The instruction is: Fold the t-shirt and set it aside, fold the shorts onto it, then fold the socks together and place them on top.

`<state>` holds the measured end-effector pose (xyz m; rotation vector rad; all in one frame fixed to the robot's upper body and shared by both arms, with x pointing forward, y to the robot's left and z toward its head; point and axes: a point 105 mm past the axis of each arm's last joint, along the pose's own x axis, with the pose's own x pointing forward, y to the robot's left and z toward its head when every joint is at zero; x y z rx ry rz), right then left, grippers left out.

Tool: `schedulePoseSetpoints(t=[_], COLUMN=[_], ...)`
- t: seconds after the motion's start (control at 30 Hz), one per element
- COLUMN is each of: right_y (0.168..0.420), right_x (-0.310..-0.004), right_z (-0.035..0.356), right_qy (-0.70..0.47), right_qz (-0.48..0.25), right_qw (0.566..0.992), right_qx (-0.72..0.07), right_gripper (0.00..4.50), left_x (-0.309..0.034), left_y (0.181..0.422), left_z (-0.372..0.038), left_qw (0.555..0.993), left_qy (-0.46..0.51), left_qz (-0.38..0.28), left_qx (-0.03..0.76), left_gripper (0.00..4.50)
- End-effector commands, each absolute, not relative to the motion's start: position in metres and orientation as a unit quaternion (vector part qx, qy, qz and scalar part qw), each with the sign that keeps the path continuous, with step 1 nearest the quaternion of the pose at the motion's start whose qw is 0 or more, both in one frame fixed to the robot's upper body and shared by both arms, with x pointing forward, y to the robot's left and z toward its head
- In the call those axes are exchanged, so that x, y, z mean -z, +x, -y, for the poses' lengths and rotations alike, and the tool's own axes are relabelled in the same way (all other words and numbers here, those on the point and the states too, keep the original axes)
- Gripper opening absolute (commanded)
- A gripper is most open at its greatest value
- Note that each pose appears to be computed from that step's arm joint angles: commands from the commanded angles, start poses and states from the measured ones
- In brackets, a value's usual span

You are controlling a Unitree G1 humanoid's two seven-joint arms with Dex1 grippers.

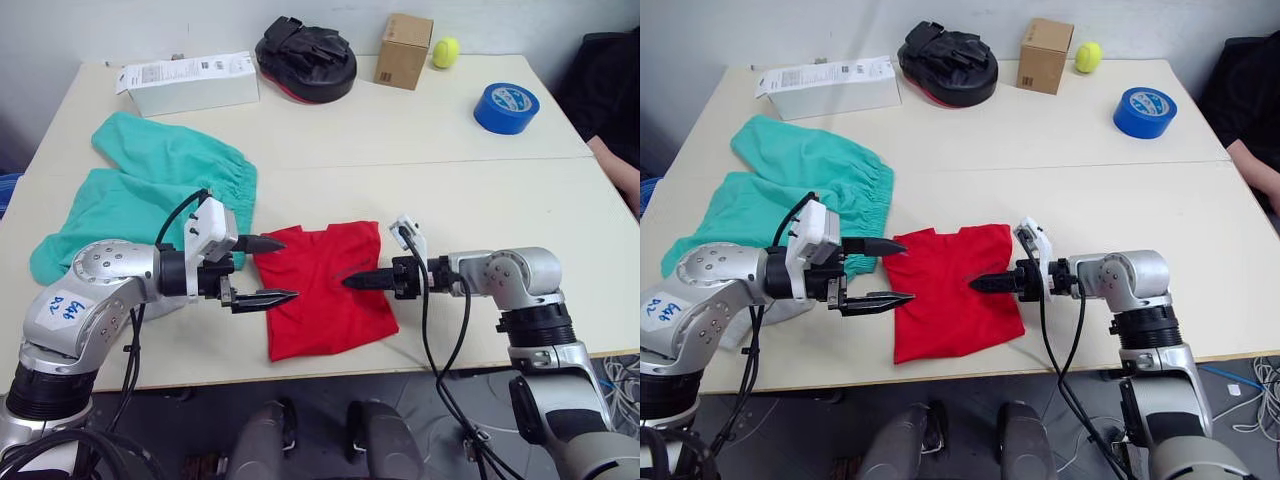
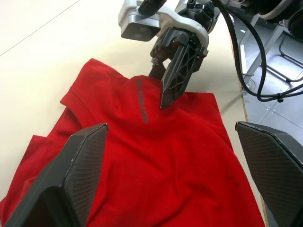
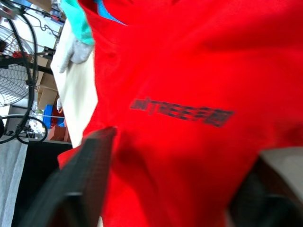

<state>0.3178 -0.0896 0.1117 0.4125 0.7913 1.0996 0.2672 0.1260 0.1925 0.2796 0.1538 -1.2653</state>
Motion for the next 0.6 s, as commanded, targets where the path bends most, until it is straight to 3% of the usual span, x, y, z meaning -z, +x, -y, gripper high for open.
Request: schedulePoseSetpoints(t=[0.03,0.2,0.5,0.6], right_y=[0.306,0.306,0.309,0.307], right_x=[-0.095,-0.097,-0.117,-0.129], right_z=[0.085,0.089,0.125,0.159], right_qy=[0.203,0.202,0.178,0.146], right_qz=[-0.399,-0.396,-0.371,-0.36], right_qw=[0.739,0.742,0.768,0.79], right_qx=[-0.503,-0.503,-0.491,-0.475], right_gripper=[1.53,0.02,0.02,0.02], left_x=[-0.198,-0.198,-0.197,-0.197], left_y=[0.267,0.267,0.264,0.266], left_z=[-0.123,-0.122,-0.115,-0.113], left_qw=[0.791,0.789,0.778,0.775], left_qy=[0.147,0.148,0.146,0.145], left_qz=[-0.058,-0.058,-0.055,-0.052], left_qx=[0.591,0.594,0.609,0.612], left_gripper=[4.5,4.5,4.5,4.5])
